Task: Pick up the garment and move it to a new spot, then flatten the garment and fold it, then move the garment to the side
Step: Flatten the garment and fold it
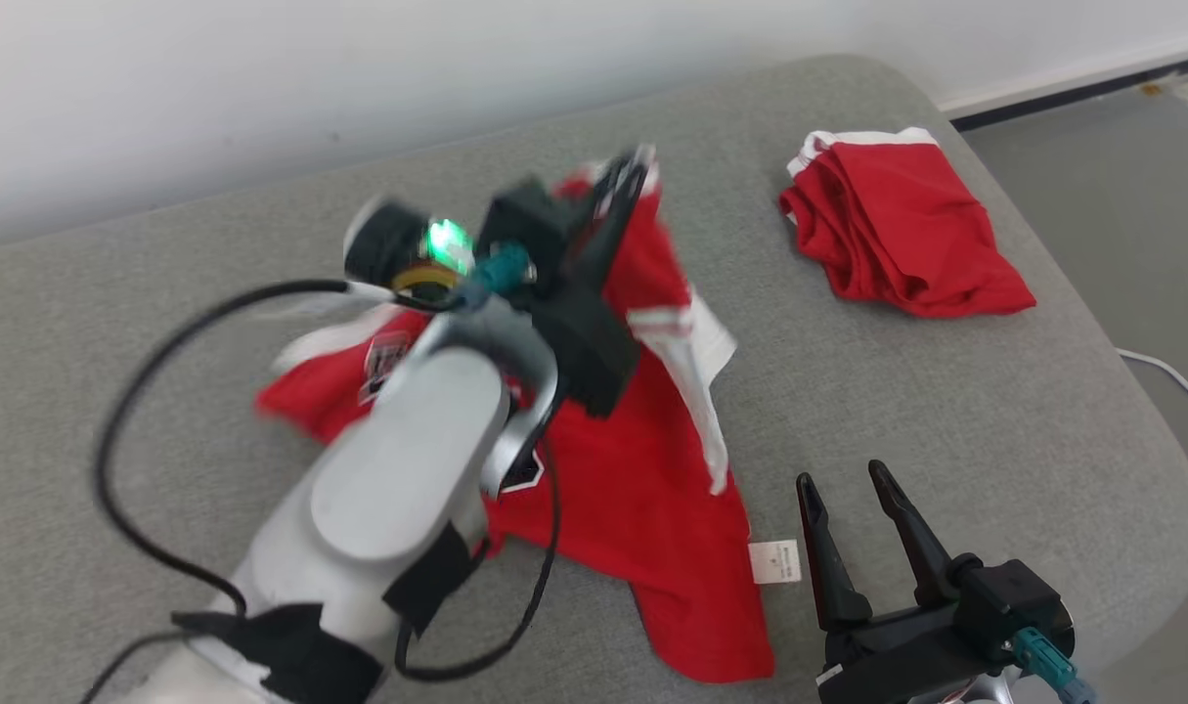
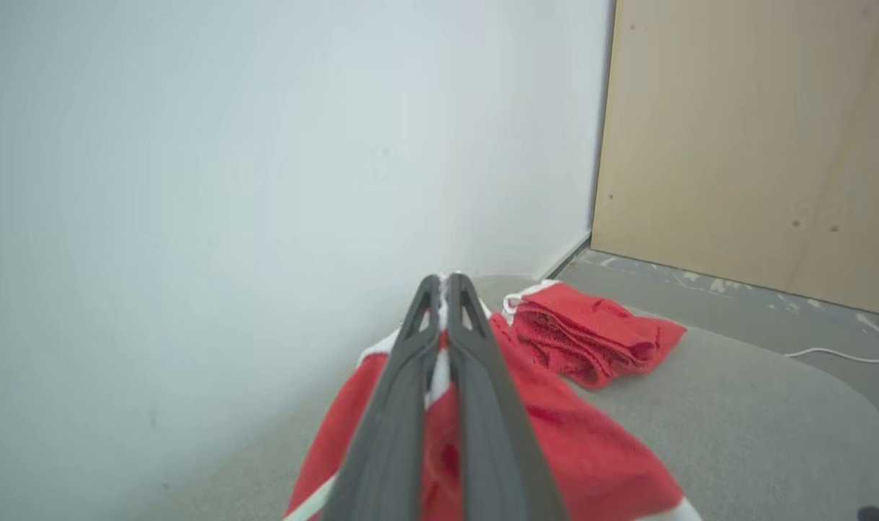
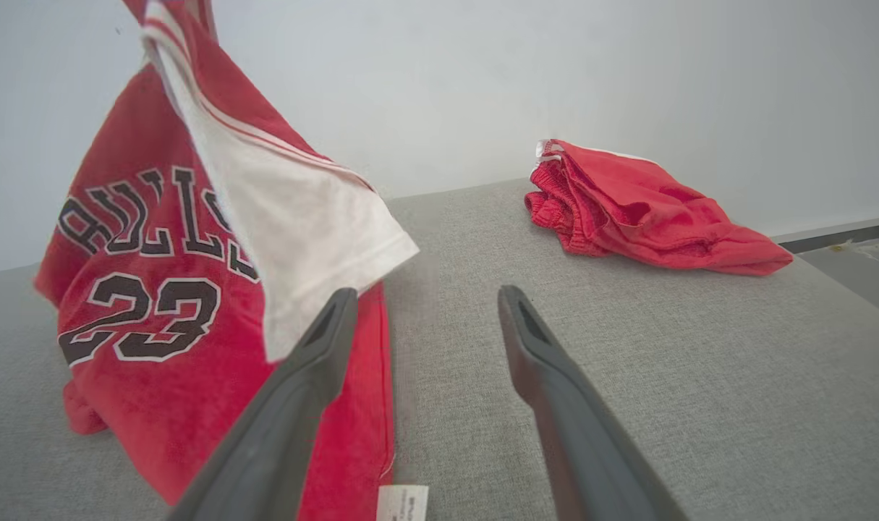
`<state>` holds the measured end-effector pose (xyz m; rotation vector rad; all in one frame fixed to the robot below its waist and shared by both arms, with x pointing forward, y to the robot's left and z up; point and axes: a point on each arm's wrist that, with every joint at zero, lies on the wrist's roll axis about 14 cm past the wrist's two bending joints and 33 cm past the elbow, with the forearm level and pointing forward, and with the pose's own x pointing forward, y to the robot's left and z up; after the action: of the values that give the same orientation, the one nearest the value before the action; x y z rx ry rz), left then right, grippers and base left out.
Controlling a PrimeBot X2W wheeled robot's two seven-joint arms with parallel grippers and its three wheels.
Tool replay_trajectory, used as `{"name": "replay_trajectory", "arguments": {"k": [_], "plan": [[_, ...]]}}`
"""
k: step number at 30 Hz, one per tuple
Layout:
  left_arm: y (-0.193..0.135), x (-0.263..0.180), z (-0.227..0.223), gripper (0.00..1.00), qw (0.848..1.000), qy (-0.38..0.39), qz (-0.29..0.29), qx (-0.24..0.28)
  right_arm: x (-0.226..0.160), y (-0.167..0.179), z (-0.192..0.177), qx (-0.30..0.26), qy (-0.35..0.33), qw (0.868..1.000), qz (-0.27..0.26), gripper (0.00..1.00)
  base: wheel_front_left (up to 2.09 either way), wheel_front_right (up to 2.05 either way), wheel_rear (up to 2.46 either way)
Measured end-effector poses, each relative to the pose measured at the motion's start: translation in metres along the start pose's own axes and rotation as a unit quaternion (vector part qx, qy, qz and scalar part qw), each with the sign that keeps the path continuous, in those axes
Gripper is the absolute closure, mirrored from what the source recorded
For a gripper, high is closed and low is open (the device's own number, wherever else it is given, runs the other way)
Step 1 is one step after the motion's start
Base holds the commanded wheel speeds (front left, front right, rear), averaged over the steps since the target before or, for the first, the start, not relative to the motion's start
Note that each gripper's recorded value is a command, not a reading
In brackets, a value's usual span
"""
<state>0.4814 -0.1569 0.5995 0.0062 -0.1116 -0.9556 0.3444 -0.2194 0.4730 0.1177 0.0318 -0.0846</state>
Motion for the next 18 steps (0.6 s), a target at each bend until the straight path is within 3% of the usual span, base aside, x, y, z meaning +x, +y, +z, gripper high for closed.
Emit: {"name": "replay_trajectory", "arguments": {"k": [5,11,18], "plan": [[0.007,0.002,0.082,1.0,0.992,-0.127,0.009,0.012,0.002,0.007,0.002,0.001,-0.004,1.0,0.011,0.0,0.0,0.0,0.0],[0.012,-0.01,0.158,1.0,0.972,-0.234,0.019,0.016,0.005,0.015,0.002,-0.002,-0.006,1.0,0.025,0.0,0.0,0.0,0.0],[0.021,-0.035,0.218,1.0,0.945,-0.322,0.052,-0.029,0.008,0.025,0.003,0.0,-0.007,0.999,0.041,0.0,0.0,0.0,0.0]]}}
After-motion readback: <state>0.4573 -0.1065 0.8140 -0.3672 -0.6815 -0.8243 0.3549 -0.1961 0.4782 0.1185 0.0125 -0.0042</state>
